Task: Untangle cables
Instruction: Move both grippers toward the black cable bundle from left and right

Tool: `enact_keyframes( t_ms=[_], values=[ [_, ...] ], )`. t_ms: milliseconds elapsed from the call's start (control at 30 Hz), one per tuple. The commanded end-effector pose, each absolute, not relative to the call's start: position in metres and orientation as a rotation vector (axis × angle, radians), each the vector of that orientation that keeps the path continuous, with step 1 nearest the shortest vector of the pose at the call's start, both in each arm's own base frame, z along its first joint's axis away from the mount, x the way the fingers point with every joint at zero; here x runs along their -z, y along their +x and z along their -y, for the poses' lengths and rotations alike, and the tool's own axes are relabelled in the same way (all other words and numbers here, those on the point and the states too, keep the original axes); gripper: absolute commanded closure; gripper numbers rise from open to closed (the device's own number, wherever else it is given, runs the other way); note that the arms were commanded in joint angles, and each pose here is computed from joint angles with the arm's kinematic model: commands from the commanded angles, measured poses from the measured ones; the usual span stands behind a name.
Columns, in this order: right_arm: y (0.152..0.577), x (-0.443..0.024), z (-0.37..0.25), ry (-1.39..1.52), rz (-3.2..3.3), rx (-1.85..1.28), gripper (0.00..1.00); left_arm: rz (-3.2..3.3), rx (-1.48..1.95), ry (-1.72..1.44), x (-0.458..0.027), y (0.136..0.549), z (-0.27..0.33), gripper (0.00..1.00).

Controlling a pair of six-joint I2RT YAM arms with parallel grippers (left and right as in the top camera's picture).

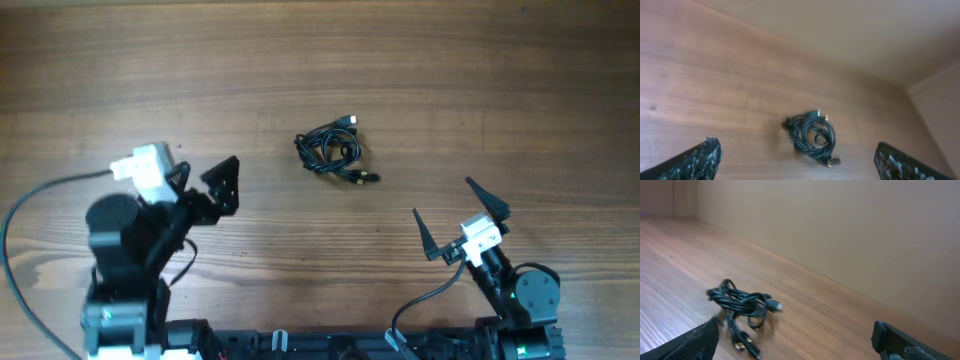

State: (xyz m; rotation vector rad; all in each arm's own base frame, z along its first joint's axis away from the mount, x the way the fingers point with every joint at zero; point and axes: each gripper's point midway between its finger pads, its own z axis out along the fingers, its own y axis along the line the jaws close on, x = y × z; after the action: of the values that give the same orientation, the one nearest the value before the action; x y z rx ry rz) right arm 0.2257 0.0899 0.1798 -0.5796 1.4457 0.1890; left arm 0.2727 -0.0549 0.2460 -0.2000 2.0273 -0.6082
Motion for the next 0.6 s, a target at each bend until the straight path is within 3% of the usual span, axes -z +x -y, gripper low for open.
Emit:
enact_keyframes(
  t_ms=[0, 200, 567],
  values=[
    [0.222, -0.184, -0.096, -0.518, -1.462, -0.315, 0.0, -2.065, 0.58, -0.037, -0.265, 0.299, 0.071, 0.0],
    [0.212, -0.209, -0.103, -0.494, -1.461, -0.418, 0.0, -2.131, 0.536, 0.041, -0.259, 0.329, 0.082, 0.0],
    [0.216, -0.314, -0.119, -0.562, -1.649, -0.558, 0.0, -2.172, 0.526, 0.027, -0.248, 0.329, 0.081, 0.0]
  ],
)
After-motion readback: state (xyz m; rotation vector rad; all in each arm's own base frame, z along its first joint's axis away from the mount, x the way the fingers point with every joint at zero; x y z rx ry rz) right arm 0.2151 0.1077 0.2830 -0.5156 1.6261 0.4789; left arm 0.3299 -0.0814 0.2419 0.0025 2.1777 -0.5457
